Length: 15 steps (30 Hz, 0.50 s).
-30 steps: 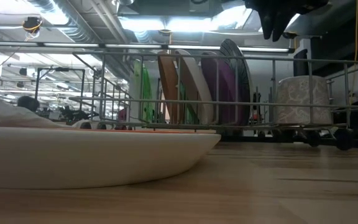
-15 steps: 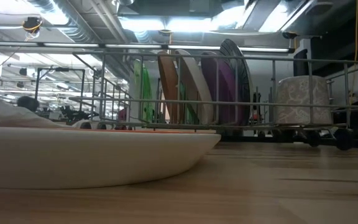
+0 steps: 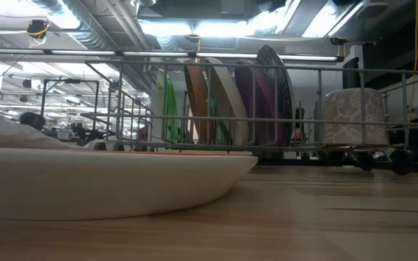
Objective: Sort dishes
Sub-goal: Put the orange plate into the dish rack
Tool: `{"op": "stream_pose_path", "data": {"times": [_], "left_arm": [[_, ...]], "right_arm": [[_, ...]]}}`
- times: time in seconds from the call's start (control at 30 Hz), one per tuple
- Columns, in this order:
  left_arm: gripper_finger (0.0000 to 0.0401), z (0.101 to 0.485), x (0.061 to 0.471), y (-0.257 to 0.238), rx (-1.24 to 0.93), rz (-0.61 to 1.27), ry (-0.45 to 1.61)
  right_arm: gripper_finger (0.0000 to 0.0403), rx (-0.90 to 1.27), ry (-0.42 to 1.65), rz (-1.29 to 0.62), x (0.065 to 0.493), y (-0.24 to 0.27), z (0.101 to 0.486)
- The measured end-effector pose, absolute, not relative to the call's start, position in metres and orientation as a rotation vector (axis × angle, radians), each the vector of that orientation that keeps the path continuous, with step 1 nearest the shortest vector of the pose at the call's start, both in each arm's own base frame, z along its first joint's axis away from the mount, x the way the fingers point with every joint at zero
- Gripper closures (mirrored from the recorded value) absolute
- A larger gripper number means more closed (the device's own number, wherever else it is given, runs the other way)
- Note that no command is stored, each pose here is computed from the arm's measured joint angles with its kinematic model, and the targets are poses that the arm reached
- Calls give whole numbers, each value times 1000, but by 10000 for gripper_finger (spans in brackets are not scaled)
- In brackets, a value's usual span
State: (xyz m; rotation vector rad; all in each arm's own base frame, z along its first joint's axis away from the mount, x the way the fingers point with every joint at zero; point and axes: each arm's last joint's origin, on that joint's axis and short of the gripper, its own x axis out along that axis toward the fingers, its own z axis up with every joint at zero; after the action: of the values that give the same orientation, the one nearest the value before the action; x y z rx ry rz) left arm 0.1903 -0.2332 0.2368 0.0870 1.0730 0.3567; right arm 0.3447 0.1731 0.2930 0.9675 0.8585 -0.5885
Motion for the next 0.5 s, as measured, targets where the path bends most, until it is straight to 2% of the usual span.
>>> {"op": "stream_pose_path", "data": {"times": [0.27, 0.5], "left_arm": [[177, 192, 187, -229, 77, 299, 1058], [177, 173, 195, -218, 162, 244, 1067]], "right_arm": [[322, 1043, 965, -704, 359, 193, 244], [322, 1135, 949, -683, 372, 202, 228]]}}
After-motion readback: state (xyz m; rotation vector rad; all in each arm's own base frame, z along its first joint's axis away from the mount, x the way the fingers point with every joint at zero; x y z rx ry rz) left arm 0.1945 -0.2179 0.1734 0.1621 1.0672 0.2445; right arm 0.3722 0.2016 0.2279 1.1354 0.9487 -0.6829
